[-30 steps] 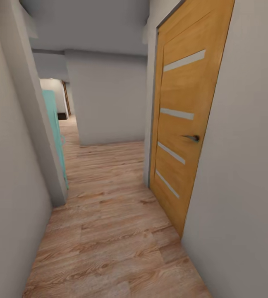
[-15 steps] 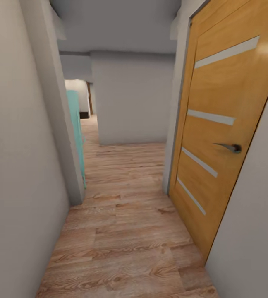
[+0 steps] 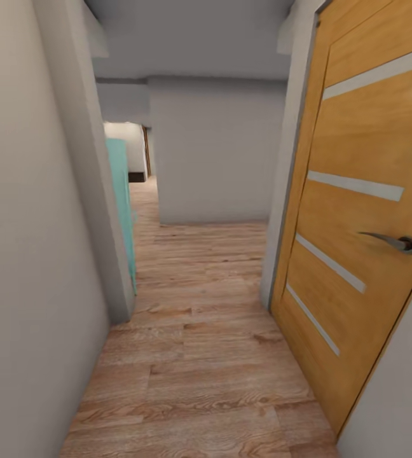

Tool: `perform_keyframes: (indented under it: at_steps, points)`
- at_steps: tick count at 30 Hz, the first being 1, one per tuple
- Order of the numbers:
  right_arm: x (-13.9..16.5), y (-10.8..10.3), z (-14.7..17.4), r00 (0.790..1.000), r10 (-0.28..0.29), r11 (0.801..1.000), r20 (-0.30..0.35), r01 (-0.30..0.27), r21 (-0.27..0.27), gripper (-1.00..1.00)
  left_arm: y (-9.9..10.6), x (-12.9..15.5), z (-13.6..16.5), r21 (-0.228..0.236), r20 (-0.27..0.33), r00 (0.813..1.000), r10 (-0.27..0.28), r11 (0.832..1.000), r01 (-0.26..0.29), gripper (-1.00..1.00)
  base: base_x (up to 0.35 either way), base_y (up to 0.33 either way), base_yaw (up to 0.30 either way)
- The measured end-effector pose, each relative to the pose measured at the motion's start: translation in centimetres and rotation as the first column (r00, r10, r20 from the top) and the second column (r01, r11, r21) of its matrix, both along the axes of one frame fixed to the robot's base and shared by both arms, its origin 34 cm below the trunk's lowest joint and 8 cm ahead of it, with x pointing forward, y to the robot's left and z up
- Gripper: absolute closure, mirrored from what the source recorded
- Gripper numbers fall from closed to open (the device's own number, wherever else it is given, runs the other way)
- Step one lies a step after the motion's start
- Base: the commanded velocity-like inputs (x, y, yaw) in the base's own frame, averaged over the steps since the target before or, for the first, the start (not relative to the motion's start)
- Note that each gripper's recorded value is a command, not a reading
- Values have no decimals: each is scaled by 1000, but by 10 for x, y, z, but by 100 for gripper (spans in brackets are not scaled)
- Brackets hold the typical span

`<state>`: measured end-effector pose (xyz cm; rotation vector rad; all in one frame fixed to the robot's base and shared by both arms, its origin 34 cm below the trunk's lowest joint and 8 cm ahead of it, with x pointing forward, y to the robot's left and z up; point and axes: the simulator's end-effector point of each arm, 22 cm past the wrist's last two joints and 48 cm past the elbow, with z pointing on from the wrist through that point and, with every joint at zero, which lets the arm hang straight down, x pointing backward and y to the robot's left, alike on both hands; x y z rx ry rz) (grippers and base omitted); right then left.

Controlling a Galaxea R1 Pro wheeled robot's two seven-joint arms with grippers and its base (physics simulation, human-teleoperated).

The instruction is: Move the two storage containers from the living room to the garage. In the garage, place one container on the floor and stack the other container on top of it (either order is fine).

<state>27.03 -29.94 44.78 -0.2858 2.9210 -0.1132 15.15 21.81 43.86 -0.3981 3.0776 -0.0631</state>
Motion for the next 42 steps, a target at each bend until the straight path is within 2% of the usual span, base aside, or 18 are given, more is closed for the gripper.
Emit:
perform_keyframes:
  at_steps: [18,29,42]
  points:
    - [-2,1,0,1000,-9,1000,-10,9,-2,-100,1,1,0,1,0,1000,-4,1000,4,-100,325,0,0]
    - [0,-2,0,1000,-16,1000,-1,16,-4,-100,2,1,0,4,1,1000,-3,1000,3,-100,325,0,214]
    - [0,-4,0,1000,-17,1000,-1,17,-6,-100,1,1,0,4,3,1000,-8,1000,8,-100,325,0,25]
